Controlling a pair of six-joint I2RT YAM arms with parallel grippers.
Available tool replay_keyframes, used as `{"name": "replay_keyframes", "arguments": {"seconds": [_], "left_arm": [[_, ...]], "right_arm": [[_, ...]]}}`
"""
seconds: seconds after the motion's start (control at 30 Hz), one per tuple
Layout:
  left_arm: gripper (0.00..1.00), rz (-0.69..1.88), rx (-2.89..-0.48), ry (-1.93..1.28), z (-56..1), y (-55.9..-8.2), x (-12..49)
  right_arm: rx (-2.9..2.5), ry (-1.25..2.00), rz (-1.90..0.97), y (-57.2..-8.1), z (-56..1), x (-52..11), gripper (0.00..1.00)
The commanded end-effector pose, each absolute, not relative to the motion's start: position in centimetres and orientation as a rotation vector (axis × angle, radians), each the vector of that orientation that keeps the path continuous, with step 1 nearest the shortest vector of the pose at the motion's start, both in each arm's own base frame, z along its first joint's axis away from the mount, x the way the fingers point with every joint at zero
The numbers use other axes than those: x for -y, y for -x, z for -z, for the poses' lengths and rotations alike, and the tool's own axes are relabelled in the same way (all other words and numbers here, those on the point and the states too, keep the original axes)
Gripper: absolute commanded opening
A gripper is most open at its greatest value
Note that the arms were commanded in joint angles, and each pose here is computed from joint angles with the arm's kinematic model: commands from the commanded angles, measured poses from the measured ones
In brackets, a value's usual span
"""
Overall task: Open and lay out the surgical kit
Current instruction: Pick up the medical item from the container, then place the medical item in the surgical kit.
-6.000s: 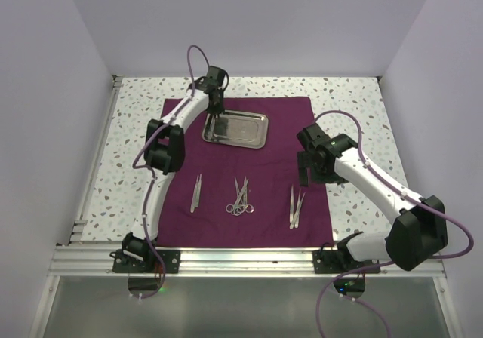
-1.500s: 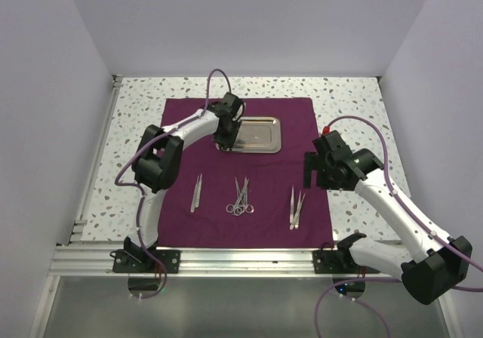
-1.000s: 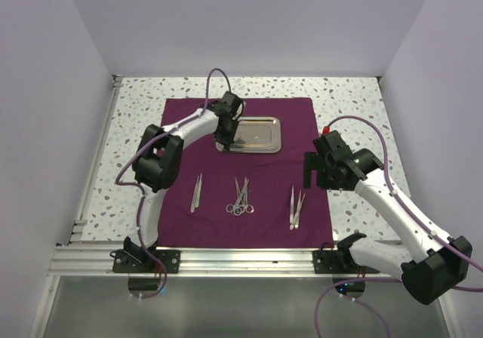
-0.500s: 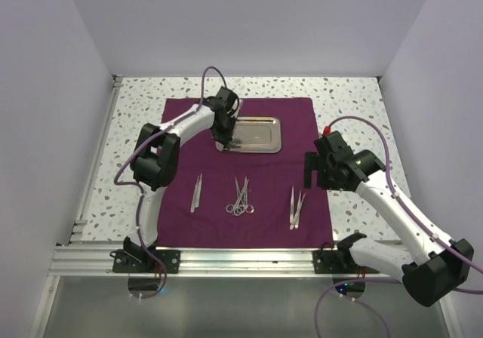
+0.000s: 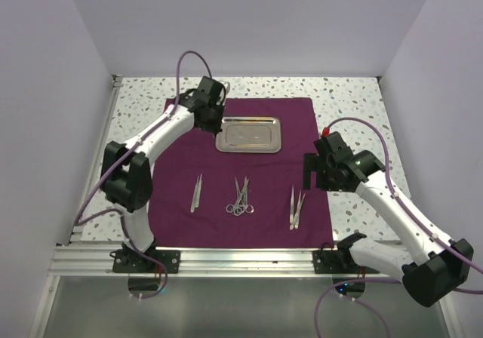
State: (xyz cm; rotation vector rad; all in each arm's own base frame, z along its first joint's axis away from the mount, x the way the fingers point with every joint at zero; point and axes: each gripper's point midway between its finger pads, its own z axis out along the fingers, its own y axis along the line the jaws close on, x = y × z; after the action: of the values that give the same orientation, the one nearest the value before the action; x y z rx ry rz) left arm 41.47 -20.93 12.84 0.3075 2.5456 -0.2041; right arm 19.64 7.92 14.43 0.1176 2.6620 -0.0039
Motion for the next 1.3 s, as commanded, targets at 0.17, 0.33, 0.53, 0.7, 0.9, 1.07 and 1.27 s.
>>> {"name": "replay_keyframes", "arguments": {"seconds": [0.17, 0.33, 0.53, 0.7, 0.9, 1.07, 1.27], "left_arm": [[0.00, 0.136, -2.561, -0.119, -12.5, -34.8, 16.3], [0.00, 0.116, -2.626, -0.053, -9.2, -30.5, 14.5], [0.00, 0.155, -2.694, -0.002, -6.5, -26.7, 14.1], [0.00, 0.215, -2.722, 0.020, -4.9, -24.0, 14.1], [0.48, 0.254, -2.712, 0.003, -5.2, -23.8, 14.5], [0.69, 0.285, -2.608, -0.011, -9.4, -26.0, 15.2], [0.68, 0.368, -2.349, -0.060, -17.6, -28.9, 16.1]], "right_arm": [[-2.647, -0.095, -0.047, -19.7, -14.7, -8.4, 0.98], [-2.649, -0.100, -0.043, -19.8, -14.6, -8.4, 0.98], [-2.658, -0.101, -0.033, -19.8, -14.3, -8.4, 0.98], [-2.662, -0.108, -0.019, -19.9, -14.2, -8.3, 0.98], [-2.638, -0.094, -0.090, -20.2, -14.9, -9.1, 0.98], [-2.461, -0.087, -0.278, -21.5, -19.6, -10.9, 0.98], [-2.113, -0.122, -0.414, -23.7, -28.3, -11.2, 0.98]]}}
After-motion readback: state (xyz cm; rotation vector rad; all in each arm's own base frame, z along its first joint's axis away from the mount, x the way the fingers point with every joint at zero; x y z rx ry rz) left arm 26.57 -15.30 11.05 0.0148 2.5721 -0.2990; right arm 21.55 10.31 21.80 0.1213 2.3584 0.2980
